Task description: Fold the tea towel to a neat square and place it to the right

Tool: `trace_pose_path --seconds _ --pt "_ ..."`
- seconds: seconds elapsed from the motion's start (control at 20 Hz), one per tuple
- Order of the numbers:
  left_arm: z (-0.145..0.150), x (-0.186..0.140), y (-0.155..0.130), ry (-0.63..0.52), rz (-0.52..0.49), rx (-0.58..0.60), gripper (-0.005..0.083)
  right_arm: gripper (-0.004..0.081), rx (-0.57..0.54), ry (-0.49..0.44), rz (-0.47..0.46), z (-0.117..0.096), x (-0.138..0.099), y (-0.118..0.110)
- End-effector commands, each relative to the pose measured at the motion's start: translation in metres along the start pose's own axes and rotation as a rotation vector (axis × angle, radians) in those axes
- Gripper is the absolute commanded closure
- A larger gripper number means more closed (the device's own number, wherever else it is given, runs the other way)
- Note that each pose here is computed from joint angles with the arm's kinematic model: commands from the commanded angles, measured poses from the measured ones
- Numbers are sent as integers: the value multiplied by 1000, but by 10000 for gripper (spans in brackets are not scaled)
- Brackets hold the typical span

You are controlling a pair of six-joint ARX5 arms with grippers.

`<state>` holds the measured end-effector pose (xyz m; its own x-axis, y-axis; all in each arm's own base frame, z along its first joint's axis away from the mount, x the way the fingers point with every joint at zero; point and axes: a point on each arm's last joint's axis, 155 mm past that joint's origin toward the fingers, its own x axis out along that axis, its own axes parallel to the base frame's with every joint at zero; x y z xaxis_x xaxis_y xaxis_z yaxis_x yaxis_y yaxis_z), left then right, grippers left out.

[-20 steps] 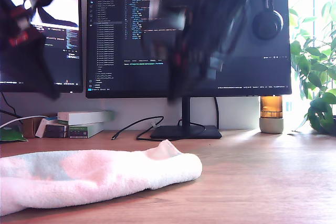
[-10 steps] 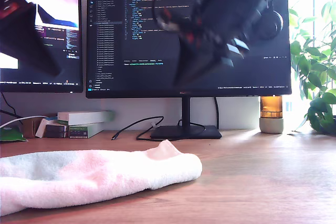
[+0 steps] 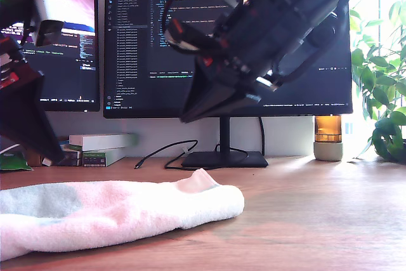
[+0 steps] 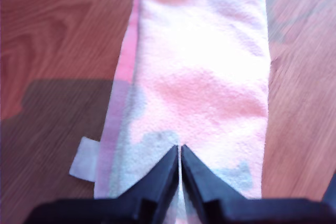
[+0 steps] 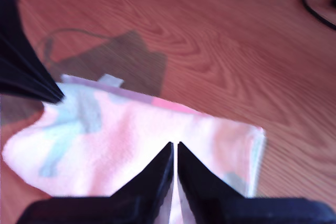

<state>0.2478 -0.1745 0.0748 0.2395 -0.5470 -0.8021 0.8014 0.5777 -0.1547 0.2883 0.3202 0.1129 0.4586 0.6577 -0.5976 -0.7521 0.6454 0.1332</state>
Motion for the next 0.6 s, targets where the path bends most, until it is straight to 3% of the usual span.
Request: trace_pose_path --seconds 0.0,0.2,0.55 --pt "-3 5 -3 11 -17 6 793 783 11 45 3 -16 12 -2" --pt "-22 22 1 94 -39 -34 793 783 46 122 -13 -43 29 -15" --pt "-54 40 24 237 55 -117 793 783 100 193 18 -73 49 -28"
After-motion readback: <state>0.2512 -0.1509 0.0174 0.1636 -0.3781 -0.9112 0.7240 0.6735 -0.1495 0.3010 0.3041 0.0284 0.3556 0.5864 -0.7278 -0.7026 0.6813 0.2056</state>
